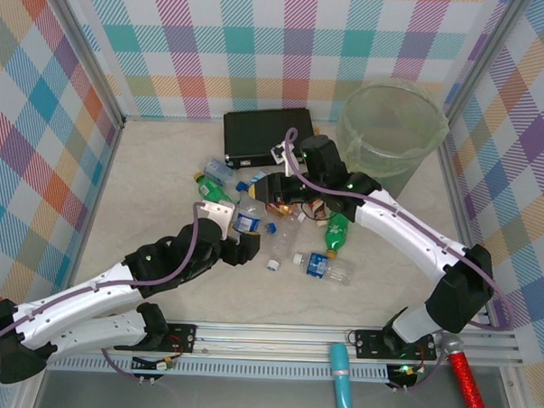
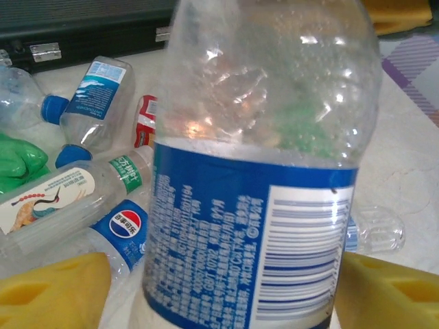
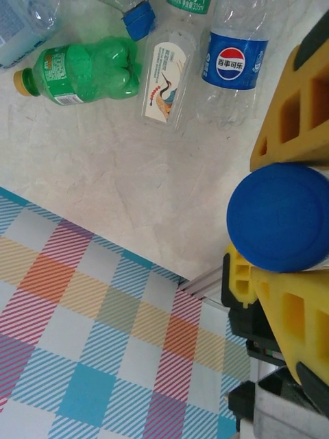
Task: Put the plastic bottles in the bin
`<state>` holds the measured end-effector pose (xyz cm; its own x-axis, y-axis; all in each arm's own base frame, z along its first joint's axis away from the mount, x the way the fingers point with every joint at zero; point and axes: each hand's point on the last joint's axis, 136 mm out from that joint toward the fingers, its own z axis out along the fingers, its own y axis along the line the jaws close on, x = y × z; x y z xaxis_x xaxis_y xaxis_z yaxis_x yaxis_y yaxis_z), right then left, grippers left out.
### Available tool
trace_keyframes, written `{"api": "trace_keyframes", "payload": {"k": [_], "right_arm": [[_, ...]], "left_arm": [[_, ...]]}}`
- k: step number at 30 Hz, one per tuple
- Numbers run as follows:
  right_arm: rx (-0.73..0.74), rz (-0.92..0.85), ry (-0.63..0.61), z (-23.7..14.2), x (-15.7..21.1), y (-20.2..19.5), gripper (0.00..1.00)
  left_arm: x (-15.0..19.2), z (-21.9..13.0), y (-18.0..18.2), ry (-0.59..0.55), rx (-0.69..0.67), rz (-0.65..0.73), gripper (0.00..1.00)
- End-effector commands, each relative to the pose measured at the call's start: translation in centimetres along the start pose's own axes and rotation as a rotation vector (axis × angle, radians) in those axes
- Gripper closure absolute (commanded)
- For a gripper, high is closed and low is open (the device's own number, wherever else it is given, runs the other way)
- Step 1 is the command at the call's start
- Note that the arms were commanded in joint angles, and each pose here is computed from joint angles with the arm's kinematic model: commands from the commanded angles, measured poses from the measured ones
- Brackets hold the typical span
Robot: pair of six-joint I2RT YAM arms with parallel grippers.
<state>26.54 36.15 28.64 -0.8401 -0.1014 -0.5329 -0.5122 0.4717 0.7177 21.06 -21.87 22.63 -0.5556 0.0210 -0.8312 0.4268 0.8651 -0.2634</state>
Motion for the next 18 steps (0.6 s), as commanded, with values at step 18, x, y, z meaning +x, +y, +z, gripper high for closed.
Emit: {"api": "trace_keyframes", "payload": {"k": [18], "right_arm": [[0.442,-0.218,-0.397,-14.8,-8.6,-1.8,0.69]], "left_arm": [[-4.8,-10.0,10.5,-0.364,-0.427,-0.188,0.00]]}}
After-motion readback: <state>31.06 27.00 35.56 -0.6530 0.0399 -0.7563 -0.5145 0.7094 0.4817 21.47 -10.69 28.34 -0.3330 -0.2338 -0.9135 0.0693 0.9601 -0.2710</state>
